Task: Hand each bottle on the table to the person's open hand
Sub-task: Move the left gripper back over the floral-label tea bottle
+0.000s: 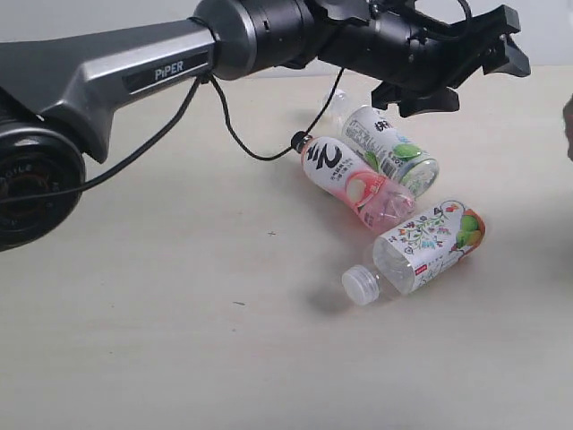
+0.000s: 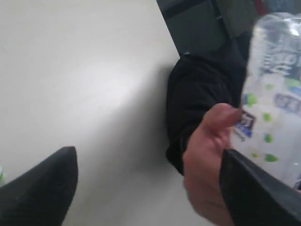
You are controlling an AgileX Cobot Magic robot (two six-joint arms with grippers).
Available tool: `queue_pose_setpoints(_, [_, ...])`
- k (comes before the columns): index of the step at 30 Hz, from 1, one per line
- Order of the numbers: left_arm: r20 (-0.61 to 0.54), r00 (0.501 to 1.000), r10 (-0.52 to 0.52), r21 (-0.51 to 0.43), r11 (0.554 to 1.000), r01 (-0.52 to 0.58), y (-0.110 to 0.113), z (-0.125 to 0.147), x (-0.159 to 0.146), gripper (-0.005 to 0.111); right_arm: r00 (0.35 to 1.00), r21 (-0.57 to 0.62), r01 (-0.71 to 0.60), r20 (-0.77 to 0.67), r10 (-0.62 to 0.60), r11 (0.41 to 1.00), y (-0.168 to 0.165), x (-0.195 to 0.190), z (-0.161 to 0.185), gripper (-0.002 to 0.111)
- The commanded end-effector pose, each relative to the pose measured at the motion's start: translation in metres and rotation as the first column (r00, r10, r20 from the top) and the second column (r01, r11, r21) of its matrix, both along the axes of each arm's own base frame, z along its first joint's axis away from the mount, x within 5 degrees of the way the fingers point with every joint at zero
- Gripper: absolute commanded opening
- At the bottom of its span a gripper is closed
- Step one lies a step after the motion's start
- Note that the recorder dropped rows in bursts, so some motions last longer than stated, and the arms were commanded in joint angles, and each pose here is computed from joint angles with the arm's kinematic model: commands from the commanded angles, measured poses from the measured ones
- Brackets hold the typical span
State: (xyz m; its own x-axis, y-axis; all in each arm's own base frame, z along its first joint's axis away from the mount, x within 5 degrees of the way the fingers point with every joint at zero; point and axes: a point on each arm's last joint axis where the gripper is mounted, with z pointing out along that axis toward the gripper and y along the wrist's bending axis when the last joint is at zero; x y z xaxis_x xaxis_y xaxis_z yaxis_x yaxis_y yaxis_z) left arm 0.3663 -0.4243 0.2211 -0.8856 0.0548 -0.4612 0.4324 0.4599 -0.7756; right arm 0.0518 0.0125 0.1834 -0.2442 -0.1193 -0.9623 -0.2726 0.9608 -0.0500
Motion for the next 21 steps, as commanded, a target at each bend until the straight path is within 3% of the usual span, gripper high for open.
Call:
queue_pose_setpoints(1, [0.025,0.996,-0.082,0.040,0.996,0.081,0.011,0.018,-0.004,0.069,1.000,-0.003,0.004,0.009,-0.004,1.000,0.000,0.000,0.000,0.000])
queue_pose_setpoints(6, [0.036,0.988,-0.150,0.085,0.986,0.147,0.019,0.030,-0.009,0.047,1.000,-0.003,0.004,0.009,-0.004,1.000,0.000,0.000,0.000,0.000])
queue_pose_setpoints(12, [0.044,0.971,-0.236,0.148,0.962,0.227,0.027,0.044,-0.020,0.000,1.000,-0.003,0.004,0.009,-0.004,1.000,0.000,0.000,0.000,0.000])
queue_pose_setpoints(21, [0.082,0.944,-0.320,0.351,0.896,0.273,0.042,0.056,-0.031,0.000,1.000,-0.003,0.004,0.009,-0.004,1.000,0.000,0.000,0.000,0.000])
